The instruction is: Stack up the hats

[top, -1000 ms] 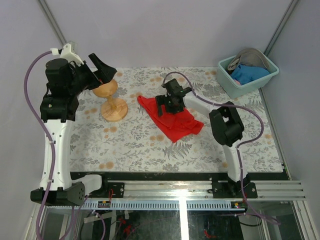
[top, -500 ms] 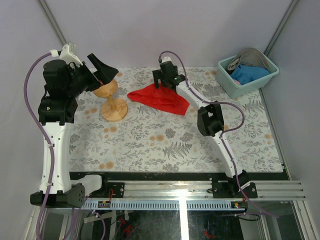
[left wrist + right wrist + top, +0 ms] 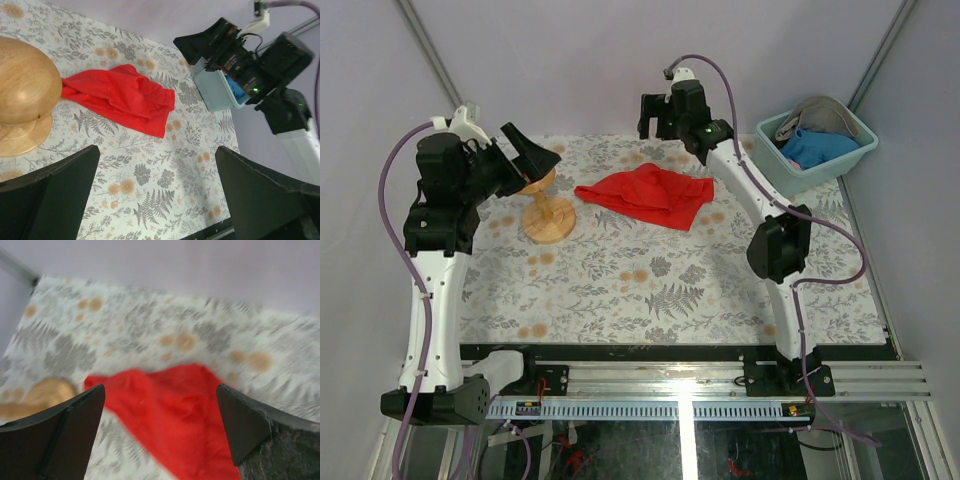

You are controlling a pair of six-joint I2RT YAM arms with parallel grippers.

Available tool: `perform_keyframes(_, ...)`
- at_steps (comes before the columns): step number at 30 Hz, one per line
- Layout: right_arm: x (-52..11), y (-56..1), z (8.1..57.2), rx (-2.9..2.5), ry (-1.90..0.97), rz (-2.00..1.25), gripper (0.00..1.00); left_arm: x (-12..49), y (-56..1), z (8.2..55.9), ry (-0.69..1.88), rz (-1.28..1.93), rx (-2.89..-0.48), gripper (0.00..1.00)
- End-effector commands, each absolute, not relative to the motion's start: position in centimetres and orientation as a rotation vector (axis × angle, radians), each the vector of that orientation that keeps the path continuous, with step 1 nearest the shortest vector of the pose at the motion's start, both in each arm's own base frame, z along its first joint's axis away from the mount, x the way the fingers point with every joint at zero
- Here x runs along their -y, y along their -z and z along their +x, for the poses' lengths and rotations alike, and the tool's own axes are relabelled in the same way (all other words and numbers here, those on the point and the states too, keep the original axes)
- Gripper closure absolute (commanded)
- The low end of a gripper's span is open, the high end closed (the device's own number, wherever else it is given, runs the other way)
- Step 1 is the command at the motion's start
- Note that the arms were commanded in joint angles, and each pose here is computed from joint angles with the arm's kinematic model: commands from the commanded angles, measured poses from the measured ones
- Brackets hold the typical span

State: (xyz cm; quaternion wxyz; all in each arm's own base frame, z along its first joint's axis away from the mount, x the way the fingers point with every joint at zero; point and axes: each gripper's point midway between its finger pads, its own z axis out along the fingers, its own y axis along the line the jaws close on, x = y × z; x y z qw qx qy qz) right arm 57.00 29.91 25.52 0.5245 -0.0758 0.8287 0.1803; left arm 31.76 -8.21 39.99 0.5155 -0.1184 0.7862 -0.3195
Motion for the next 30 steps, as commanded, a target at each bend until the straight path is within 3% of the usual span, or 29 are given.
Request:
perform_keyframes(1,-32.4,-16.8,49.1,-2.44,-0.606,-0.17,0.01,9.0,-41.0,31.0,0.815,-0.225,-1.839,0.0)
perform_keyframes(5,-32.5,-12.8,45.4,-2.613,-0.527,-0.146,0.01,8.7,-40.6,30.2,0.798,-0.24,-1.833,0.0)
perform_keyframes(10,-32.2,-10.6,45.2,-2.661,-0.493,-0.042,0.01,8.8,-41.0,29.5,0.802,-0.234,-1.821,0.0)
perform_keyframes(23,-33.7,-2.1,49.5,-2.696,-0.498,0.122,0.01,8.1,-42.1,27.8,0.73,-0.219,-1.832,0.0)
perform_keyframes(30,-29.8,-2.4,56.1,-2.534,-0.533,0.303,0.01,7.9,-42.7,27.3,0.706,-0.216,-1.854,0.0)
